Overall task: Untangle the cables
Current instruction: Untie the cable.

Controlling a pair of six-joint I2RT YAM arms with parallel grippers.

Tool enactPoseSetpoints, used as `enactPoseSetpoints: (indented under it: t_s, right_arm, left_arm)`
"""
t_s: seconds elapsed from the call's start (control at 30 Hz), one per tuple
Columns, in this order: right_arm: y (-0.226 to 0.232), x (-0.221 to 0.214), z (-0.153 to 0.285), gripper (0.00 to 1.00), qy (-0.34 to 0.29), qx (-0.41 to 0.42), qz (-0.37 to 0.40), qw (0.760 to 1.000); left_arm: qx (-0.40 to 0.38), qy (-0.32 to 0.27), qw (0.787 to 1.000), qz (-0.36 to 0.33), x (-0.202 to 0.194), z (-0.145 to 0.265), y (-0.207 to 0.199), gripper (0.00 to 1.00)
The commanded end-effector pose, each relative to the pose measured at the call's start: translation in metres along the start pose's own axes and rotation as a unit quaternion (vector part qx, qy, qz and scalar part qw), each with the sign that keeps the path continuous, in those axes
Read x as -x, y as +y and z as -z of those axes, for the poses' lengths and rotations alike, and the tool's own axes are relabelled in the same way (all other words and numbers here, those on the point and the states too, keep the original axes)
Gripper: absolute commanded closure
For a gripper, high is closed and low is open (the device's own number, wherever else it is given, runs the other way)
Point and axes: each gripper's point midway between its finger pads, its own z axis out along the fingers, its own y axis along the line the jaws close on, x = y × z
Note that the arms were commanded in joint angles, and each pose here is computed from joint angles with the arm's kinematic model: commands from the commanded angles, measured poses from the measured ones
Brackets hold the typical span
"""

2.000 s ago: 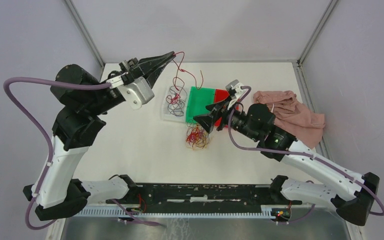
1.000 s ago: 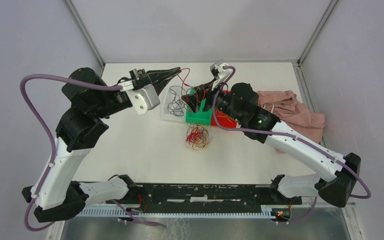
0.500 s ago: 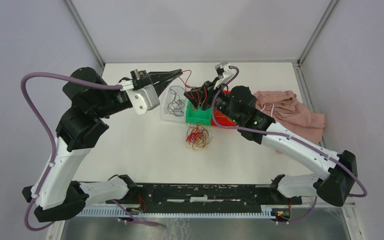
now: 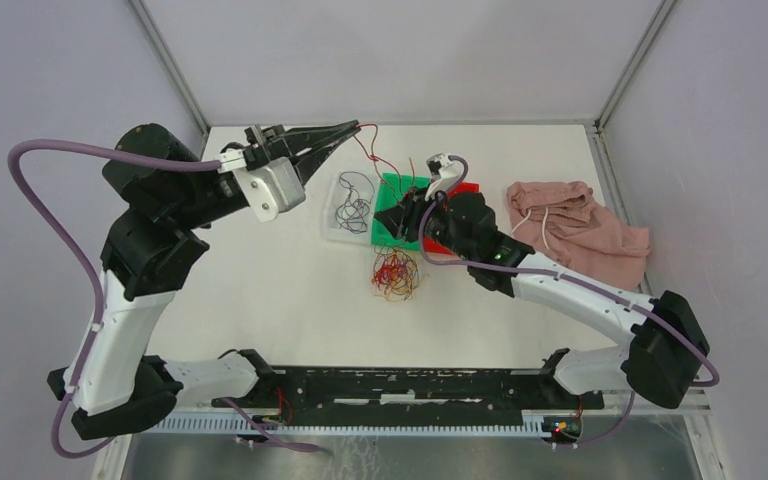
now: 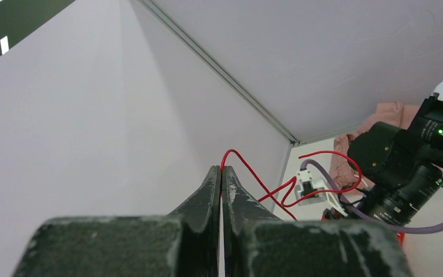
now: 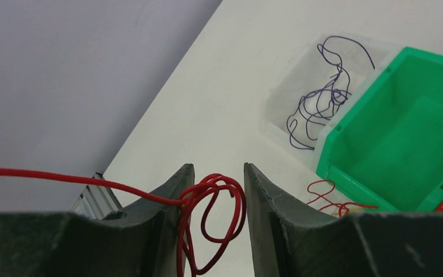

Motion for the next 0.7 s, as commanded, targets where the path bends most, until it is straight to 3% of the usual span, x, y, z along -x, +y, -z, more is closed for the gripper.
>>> enactPoseSetpoints:
  t_s: [0.0,0.67]
  right_arm:
    - [0.000,0.001,-0.003,0.57,-0.017,0.012,-0.023,1.000]
    - [-0.059,-0.061,-0.003,0.55,0.037,-0.030,-0.070,0.996]
  left_arm:
    - [0.014,-0.034,0.999,-0.001,0.026,0.003,0.013,0.97]
    - [0.048,-0.041,0.997,-0.045,0.043,0.009,0.037,0.97]
